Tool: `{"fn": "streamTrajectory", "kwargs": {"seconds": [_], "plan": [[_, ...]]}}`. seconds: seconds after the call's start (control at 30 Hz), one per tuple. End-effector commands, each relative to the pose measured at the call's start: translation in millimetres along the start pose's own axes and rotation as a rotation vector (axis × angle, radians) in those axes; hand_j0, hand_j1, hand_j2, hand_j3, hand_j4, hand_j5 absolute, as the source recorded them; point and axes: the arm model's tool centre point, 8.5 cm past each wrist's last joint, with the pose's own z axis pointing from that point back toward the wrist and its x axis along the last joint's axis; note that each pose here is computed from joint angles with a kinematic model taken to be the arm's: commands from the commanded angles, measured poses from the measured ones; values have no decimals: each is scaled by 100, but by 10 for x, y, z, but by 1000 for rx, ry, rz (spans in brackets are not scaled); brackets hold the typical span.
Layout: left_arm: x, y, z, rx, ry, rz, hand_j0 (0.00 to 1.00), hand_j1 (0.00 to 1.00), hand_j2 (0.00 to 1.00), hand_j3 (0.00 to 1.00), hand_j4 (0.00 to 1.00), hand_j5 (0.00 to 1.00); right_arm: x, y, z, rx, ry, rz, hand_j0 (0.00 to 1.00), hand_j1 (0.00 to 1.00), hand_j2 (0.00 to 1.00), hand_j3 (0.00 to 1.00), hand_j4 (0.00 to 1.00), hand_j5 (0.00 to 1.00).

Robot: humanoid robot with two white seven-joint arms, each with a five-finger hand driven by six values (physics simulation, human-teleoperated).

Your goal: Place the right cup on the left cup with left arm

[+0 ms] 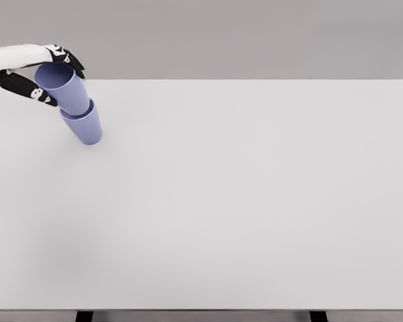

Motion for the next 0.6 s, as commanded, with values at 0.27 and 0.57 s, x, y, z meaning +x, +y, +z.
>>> {"fn": "streamTrajectory", "kwargs": {"seconds": [0.27, 0.57], "plan": [[-4, -6, -6, 1, 2, 2, 54, 54, 54, 54, 54, 54, 10, 0, -1, 0, -2, 1, 100, 100, 100, 100, 100, 100], [-56, -17, 7, 0, 20, 6, 55, 55, 55, 55, 55, 55, 0, 0, 0, 0, 0, 0, 100, 100, 100, 100, 100, 100]]}}
